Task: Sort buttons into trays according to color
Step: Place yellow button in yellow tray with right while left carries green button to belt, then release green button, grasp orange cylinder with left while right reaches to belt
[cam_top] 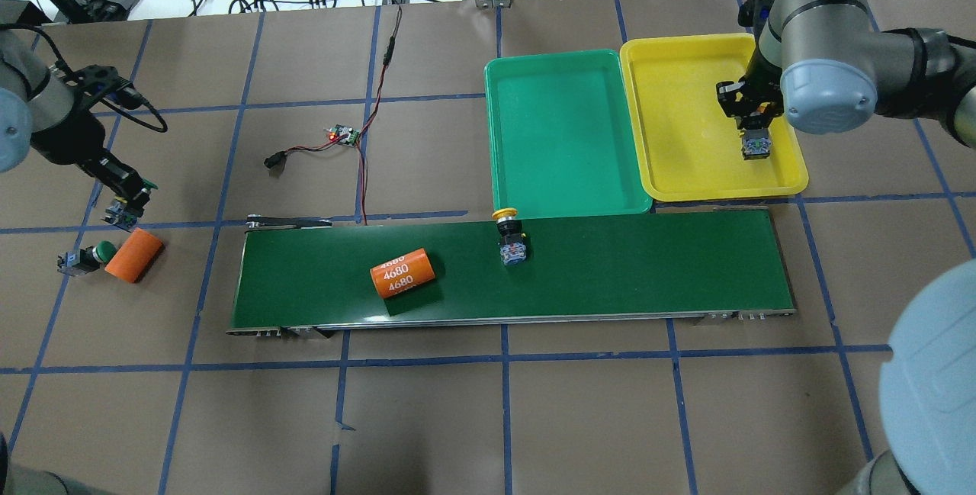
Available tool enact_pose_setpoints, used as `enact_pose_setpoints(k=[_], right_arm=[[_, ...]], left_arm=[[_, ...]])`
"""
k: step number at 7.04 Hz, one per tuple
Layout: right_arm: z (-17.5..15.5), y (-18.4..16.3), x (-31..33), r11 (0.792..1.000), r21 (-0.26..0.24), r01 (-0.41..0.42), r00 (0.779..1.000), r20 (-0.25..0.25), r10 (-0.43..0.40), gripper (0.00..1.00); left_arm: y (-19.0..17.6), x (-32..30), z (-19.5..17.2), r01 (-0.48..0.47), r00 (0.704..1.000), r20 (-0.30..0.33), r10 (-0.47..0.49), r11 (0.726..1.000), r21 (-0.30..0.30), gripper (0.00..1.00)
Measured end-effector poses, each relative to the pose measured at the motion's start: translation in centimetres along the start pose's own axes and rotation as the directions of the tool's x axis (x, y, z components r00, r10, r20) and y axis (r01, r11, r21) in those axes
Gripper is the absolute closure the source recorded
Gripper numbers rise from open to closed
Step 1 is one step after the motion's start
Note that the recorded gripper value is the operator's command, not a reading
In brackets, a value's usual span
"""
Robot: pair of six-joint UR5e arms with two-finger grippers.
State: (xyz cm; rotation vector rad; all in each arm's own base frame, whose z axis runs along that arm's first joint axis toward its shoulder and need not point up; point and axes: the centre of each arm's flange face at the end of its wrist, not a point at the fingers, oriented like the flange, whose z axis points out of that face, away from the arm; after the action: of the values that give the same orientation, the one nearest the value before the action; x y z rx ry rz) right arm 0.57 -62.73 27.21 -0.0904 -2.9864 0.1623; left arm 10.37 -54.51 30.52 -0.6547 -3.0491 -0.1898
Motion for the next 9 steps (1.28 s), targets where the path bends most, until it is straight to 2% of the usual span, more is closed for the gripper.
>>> enact_pose_setpoints(k=[1,2,3,4,5,6,7,8,9], right_arm=[[0.7,-0.4,0.2,1.000,0.020,-0.001,1.000,-0.003,0.001,0.70],[1.1,-0.7,0.2,0.999,0.035,-0.001,1.000,-0.004,0.001,0.27],[1.3,-1.0,0.2,0.998,0.055,-0.004,1.000,-0.005,0.004,0.05],[1.5,-1.2,0.2,0.997,0.080,-0.006,1.000,-0.008,0.007,0.00],[1.8,-1.2,0.2,0.996,0.091,-0.006,1.000,-0.009,0.007,0.00],[1.9,-1.2,0.1,0.996,0.093,-0.008,1.000,-0.009,0.009,0.00],[1.9,-1.1,0.0,0.996,0.090,-0.008,1.000,-0.009,0.009,0.00],[1.8,-0.9,-0.3,0.996,0.089,-0.007,1.000,0.011,0.006,0.00],[1.5,-0.6,-0.8,0.996,0.087,-0.006,0.999,0.053,0.001,0.00]], left_arm=[[-0.5,5.6,0.7,0.105,0.994,-0.031,-0.105,0.995,-0.006,1.00],[-0.7,10.8,1.5,0.204,0.978,-0.041,-0.204,0.979,-0.021,1.00],[-1.0,15.6,2.0,0.286,0.957,-0.039,-0.287,0.958,-0.033,1.00],[-1.4,19.2,2.6,0.368,0.929,-0.036,-0.369,0.929,-0.043,1.00],[-2.0,21.3,3.4,0.435,0.899,-0.031,-0.437,0.899,-0.050,1.00],[-2.4,22.1,4.1,0.469,0.881,-0.030,-0.471,0.881,-0.052,0.54],[-2.8,22.3,4.5,0.480,0.876,-0.029,-0.482,0.876,-0.049,0.30],[-3.4,22.0,4.6,0.481,0.876,-0.028,-0.482,0.876,-0.027,0.00],[-4.0,21.7,4.7,0.480,0.877,-0.028,-0.480,0.877,0.003,0.00]])
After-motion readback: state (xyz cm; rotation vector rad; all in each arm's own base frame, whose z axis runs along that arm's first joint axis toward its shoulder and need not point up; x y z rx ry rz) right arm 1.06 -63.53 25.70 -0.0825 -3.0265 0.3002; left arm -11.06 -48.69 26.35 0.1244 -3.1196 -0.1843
